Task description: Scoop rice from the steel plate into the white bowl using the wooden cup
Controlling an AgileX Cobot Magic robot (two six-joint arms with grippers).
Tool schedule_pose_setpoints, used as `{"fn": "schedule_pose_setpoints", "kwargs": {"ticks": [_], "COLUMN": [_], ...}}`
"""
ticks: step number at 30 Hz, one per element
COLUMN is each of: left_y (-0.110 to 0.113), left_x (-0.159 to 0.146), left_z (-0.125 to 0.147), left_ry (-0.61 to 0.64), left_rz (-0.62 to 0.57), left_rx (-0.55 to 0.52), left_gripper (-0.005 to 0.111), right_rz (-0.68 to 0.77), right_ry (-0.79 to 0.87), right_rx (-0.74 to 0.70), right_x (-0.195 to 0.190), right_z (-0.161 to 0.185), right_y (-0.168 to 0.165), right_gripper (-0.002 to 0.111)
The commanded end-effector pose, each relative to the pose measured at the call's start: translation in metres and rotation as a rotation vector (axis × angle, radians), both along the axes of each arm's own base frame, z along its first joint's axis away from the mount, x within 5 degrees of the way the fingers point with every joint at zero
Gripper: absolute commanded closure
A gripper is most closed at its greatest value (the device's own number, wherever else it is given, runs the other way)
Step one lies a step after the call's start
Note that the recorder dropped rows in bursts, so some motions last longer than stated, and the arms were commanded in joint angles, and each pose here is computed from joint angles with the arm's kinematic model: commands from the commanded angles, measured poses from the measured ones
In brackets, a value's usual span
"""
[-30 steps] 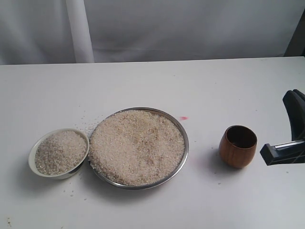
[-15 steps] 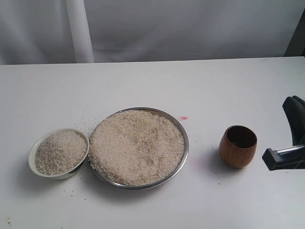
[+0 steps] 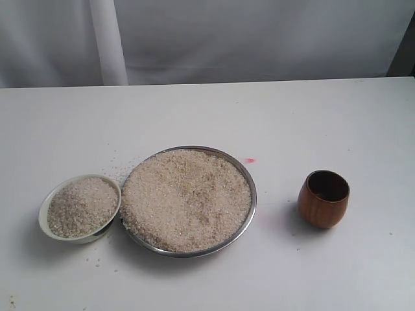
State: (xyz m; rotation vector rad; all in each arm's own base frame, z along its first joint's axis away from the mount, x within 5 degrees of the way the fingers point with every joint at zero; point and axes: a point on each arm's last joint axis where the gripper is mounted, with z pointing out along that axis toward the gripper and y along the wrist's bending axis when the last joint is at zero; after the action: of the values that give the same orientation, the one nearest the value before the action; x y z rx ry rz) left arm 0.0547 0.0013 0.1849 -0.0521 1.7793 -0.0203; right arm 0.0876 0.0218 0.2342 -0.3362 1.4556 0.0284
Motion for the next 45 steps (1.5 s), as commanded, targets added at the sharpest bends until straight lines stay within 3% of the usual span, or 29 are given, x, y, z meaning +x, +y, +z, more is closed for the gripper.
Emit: {"fn": "schedule_pose_setpoints", "kwargs": {"ticks": [1,17,24,37,45], "left_y": [0.0,0.0,0.0,0.0,0.0], "left_x": [0.0,0.0,0.0,0.0,0.0], "left_z": [0.003,0.003,0.003,0.003,0.003], "left_ry": [-0.012,-0.012,-0.012,-0.012,-0.012], "left_rz": [-0.006,-0.006,-0.006,-0.006,-0.006], "left_rx": [-0.008,-0.008,-0.008,-0.008,-0.008], "left_gripper": [0.107,0.107,0.107,0.107,0.107], "right_rz": [-0.039,-0.044,0.025,0.012,0.002], "right_ry": [-0.053,-0.085,-0.098,-0.012,0.136], "right_rx": [-0.067,-0.033,-0.012,-0.105,-0.151], "right_x": [-0.016,-0.025,-0.027,-0.036,-0.034], "right_z": [0.001,0.002,0.003,-0.01,-0.033], "right_y": [-0.008,-0.011,-0.005,-0.008,-0.009], "right_gripper": [0.108,0.108,0.108,0.108,0.108]}}
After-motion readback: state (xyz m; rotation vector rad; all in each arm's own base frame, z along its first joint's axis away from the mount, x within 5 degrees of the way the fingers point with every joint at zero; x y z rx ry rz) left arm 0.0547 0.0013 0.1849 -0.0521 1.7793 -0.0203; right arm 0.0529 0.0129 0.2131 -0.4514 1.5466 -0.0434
